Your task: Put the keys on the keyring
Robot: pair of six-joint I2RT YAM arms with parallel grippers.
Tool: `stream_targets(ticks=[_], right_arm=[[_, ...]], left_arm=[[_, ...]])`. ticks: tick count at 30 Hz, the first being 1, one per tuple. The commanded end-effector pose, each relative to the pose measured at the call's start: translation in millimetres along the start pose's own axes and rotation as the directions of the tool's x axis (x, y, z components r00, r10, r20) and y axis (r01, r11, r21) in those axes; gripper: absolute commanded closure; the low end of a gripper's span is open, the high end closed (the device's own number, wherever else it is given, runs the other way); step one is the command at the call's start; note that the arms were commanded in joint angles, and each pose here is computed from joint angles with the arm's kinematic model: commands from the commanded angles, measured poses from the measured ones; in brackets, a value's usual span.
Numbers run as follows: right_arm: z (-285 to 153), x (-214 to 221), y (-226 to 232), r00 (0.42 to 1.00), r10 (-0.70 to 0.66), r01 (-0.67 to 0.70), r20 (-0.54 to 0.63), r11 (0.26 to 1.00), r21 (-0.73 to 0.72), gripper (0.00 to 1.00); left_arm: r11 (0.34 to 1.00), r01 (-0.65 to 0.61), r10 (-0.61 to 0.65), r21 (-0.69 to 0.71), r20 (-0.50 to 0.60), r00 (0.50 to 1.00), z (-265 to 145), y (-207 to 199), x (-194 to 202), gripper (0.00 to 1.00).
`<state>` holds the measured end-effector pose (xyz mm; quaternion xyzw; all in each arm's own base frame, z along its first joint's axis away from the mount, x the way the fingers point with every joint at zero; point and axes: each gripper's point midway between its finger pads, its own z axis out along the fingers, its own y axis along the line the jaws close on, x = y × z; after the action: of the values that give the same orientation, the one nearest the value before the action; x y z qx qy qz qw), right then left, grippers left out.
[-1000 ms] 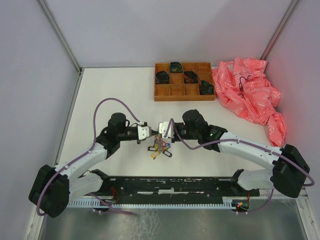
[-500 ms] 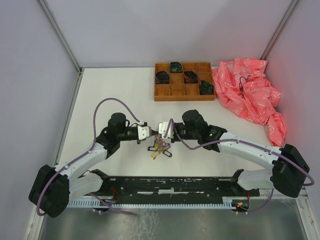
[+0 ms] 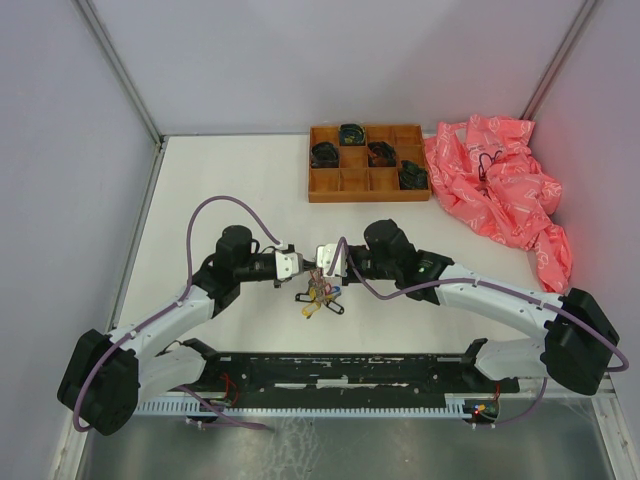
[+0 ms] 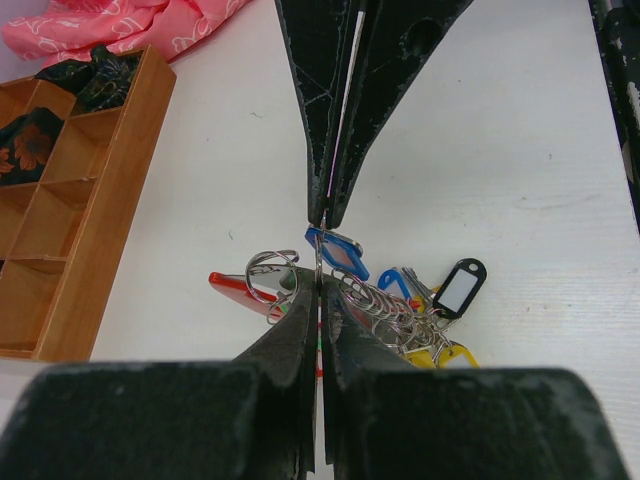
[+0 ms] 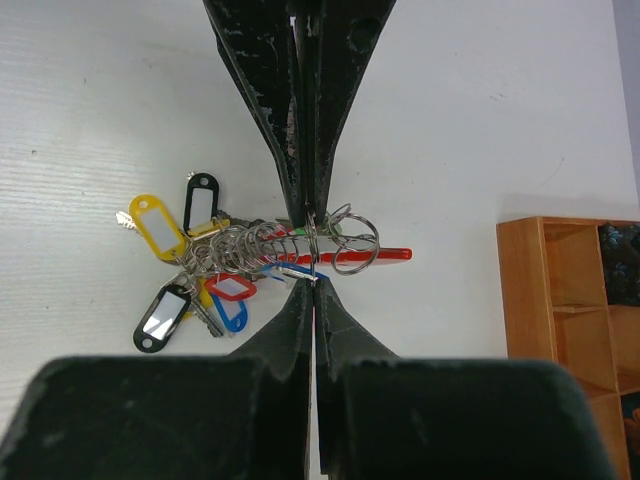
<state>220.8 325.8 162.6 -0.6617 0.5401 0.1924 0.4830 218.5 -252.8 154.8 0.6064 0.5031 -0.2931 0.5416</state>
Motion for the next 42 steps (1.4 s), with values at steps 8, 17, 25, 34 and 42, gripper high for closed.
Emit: stream_targets(ticks=[8, 17, 25, 34, 42], right_arm=[[-5.1, -16.9, -16.4, 0.999, -0.031, 0.03, 0.027, 0.998, 0.059, 0.99], [-4.1, -17.4, -15.5, 0.999, -0.03, 0.028, 0.028, 0.998, 0.055, 0.99], [-5.5, -18.4, -17.0, 0.999, -0.035, 0.033, 0.031, 0.997, 0.063, 0.99], [-4.7, -23.8, -11.4, 0.998, -0.04, 0.038, 0.055, 0.999, 0.033, 0.99], [-3.7, -26.0, -11.9, 0.997, -0.047, 0.045, 0.062, 0.999, 0.03, 0.99]], left_arm=[[0.995, -0.103, 0.103, -0.01, 0.058, 0.993, -1.8, 10.3, -23.4, 0.97], [0.995, -0.103, 0.103, -0.008, 0.058, 0.993, -1.3, 10.1, -23.6, 0.97], [0.995, -0.1, 0.1, -0.004, 0.058, 0.993, -1.0, 9.2, -22.8, 0.97], [0.995, -0.103, 0.103, -0.003, 0.061, 0.993, -0.9, 9.9, -24.0, 0.97], [0.995, -0.102, 0.101, 0.003, 0.064, 0.993, -0.5, 8.8, -24.1, 0.97]])
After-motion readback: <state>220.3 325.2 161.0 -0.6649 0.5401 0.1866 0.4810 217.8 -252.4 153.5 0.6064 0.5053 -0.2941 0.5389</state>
